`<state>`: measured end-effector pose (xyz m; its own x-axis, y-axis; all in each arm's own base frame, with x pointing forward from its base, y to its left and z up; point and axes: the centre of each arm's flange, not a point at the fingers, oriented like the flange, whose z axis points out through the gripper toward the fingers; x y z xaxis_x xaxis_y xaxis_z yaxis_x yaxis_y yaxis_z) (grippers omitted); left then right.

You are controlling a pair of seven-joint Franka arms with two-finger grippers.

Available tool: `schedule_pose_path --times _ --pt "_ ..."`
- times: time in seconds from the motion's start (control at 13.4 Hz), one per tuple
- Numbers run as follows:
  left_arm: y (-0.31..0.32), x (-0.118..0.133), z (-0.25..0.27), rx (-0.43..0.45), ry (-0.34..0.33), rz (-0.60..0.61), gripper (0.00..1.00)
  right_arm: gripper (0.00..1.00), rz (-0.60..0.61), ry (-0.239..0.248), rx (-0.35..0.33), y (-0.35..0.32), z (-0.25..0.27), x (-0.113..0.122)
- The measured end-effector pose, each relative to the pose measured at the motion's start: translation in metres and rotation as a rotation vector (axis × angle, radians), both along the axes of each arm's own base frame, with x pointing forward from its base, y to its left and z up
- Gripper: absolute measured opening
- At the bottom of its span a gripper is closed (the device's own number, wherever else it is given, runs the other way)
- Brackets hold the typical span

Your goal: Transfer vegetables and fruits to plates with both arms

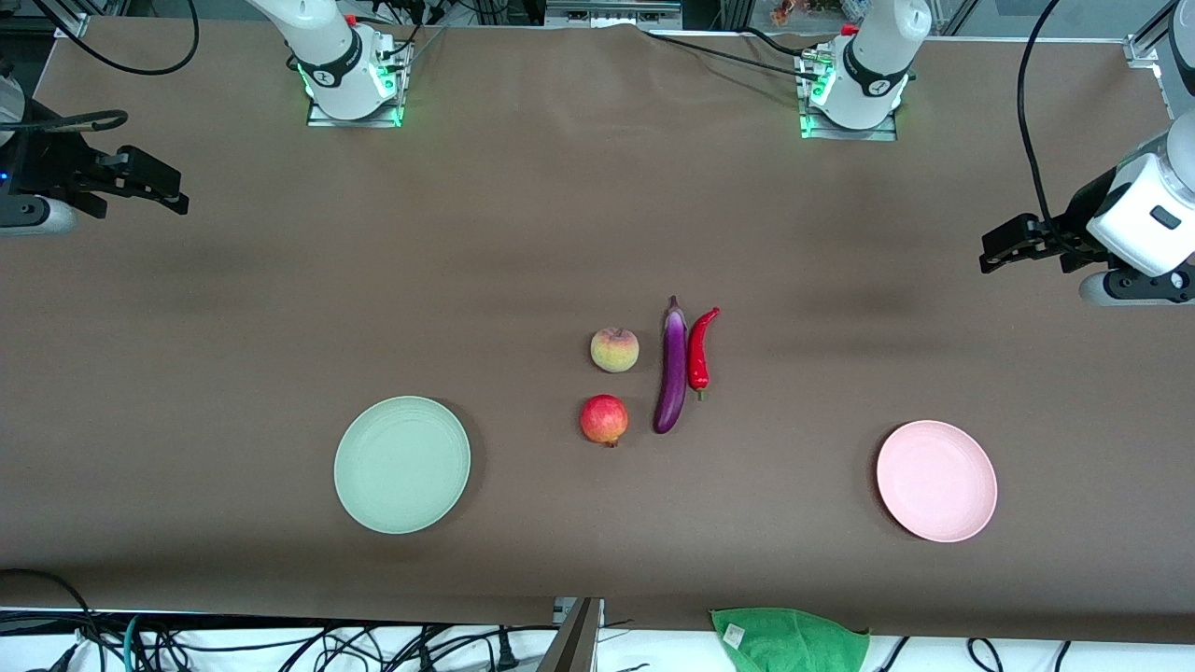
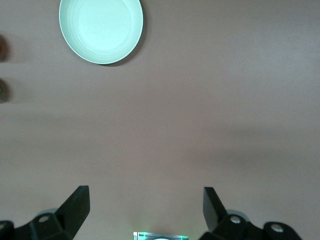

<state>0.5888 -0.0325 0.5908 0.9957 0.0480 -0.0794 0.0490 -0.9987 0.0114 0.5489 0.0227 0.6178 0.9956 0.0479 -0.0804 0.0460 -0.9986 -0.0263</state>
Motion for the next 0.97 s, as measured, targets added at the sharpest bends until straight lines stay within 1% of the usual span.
schedule_pose_path --times 0.37,0.67,0.97 --pt "0.000 0.001 -0.003 0.000 0.005 0.000 1.00 1.00 0.000 0.000 0.000 0.000 0.000 0.000" --pt "0.000 0.002 -0.010 0.002 0.031 0.000 1.00 1.00 0.000 0.000 0.000 0.000 0.000 0.000" --pt "-0.001 0.003 -0.014 0.003 0.039 -0.001 1.00 1.00 0.000 0.000 0.000 0.000 0.000 0.000"
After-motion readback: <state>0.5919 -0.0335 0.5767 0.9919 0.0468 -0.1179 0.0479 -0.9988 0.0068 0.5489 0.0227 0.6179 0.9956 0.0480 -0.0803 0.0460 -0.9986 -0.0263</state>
